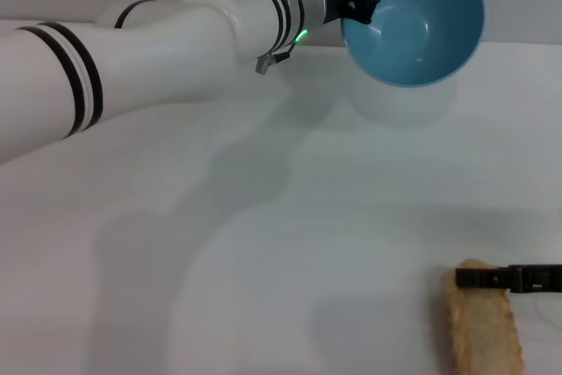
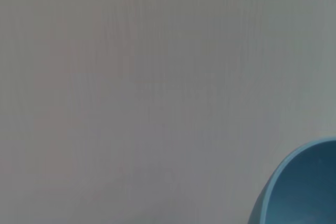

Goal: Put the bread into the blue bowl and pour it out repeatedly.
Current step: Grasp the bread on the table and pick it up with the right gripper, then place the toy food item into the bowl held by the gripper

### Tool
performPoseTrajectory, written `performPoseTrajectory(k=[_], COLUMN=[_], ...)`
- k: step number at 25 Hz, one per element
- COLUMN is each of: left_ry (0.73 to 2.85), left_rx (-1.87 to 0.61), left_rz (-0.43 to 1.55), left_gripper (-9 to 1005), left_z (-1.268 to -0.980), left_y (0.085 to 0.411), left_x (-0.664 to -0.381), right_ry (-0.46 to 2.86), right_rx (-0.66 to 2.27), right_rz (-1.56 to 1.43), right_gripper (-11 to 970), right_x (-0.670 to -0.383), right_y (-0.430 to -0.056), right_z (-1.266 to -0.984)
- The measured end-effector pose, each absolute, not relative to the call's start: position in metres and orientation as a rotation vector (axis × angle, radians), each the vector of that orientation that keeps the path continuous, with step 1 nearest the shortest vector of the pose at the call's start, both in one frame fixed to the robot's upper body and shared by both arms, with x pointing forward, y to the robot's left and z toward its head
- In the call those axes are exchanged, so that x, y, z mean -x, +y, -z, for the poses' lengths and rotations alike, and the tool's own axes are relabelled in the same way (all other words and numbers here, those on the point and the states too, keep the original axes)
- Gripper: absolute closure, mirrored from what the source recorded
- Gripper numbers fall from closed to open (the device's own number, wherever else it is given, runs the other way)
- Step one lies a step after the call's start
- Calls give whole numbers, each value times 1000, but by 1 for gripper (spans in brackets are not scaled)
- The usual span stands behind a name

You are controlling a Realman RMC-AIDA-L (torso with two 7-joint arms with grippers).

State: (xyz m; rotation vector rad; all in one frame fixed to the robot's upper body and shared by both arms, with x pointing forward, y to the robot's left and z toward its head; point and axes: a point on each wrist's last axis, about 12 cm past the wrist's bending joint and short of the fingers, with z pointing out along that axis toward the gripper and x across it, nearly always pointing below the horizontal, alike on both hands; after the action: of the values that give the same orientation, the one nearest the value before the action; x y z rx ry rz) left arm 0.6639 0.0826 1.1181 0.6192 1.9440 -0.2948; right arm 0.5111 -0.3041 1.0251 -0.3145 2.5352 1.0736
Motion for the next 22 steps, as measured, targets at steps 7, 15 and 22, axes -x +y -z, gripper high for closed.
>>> performPoseTrajectory(k=[7,15,22], left_ry=[1951,2089,2204], left_rx=[-612,-665,-716], left_rz=[295,301,327], left_gripper=[997,996,996], left_z=[-1116,-1102,-1090], left_y=[85,92,93], left_x=[-663,-657,-646], right_ry=[2359,2018,1872], right_rx=[399,385,444], right_rz=[-1098,-942,-889], right_gripper=[490,562,624], right_x=[-527,-561,-584], right_y=[-305,-331,-326], right_z=[-1055,-1118,-1151])
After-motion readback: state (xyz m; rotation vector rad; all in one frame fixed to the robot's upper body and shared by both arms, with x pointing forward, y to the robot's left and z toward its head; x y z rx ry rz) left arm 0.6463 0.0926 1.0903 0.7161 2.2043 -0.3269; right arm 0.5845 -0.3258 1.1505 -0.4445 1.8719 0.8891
